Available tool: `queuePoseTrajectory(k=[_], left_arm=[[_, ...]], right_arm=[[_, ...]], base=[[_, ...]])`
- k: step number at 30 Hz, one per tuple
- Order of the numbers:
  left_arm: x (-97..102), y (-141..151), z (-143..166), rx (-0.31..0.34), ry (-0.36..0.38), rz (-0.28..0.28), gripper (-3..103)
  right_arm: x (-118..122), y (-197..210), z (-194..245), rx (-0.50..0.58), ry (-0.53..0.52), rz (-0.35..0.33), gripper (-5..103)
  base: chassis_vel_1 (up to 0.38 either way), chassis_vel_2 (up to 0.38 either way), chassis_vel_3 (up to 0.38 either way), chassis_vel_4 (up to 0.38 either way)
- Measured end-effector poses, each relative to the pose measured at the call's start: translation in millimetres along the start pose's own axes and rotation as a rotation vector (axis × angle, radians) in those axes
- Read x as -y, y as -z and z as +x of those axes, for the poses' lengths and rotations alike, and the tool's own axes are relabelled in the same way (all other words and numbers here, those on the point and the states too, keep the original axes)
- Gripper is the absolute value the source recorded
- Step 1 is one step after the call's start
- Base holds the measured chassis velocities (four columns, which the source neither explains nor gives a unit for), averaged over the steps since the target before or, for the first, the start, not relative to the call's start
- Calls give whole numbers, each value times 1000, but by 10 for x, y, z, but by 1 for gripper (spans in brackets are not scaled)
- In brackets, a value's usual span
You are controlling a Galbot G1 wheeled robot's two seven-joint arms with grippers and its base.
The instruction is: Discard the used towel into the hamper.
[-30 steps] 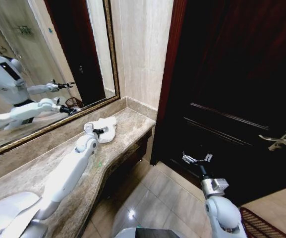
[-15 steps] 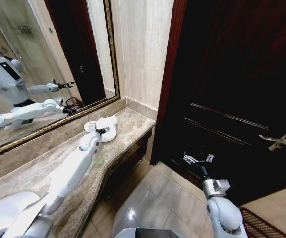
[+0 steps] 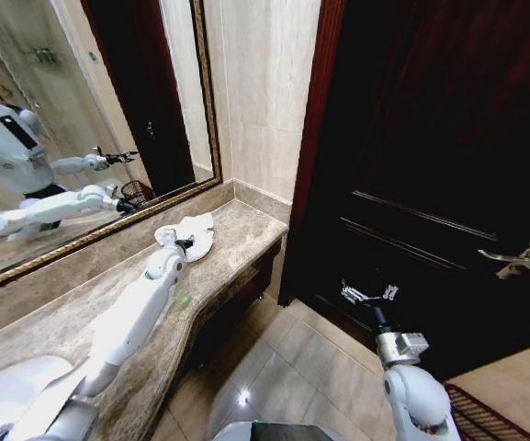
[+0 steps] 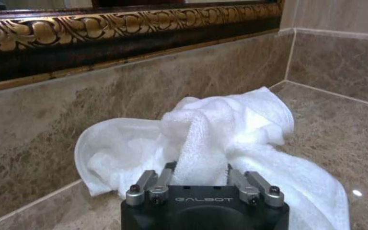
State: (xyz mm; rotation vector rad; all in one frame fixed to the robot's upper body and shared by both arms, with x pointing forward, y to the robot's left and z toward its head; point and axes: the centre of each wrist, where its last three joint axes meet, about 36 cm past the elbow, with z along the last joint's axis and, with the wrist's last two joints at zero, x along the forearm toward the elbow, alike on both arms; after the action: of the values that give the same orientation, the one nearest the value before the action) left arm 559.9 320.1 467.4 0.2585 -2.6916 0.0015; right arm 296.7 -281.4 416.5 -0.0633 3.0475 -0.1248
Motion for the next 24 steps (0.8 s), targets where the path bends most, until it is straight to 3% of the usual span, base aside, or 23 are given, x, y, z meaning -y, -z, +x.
queuePoseTrajectory(k=[3,7,8,13,19,22,23,24], left_arm=[[-15,6,-2,2,2,3,22],[-17,6,0,2,2,3,19],[-11,0,2,4,1,5,14],[3,-15,11,25,-3,15,14],[19,-31,70,127,-11,27,14],[-4,-19,312,267,-45,32,14],[-4,-19,312,267,-45,32,14],[-13,-10,432,309,-56,19,14]], right_arm=[[2,2,-3,1,1,2,100],[3,4,-3,1,1,2,100],[3,5,-1,1,1,2,100],[4,9,10,1,-1,3,100],[6,34,10,9,-11,2,100],[-7,59,14,15,-18,-2,100],[-7,59,14,15,-18,-2,100],[-13,62,18,16,-21,-6,100]], base=[[0,0,0,0],[0,0,0,0],[0,0,0,0],[0,0,0,0],[0,0,0,0],[0,0,0,0],[0,0,0,0],[0,0,0,0]])
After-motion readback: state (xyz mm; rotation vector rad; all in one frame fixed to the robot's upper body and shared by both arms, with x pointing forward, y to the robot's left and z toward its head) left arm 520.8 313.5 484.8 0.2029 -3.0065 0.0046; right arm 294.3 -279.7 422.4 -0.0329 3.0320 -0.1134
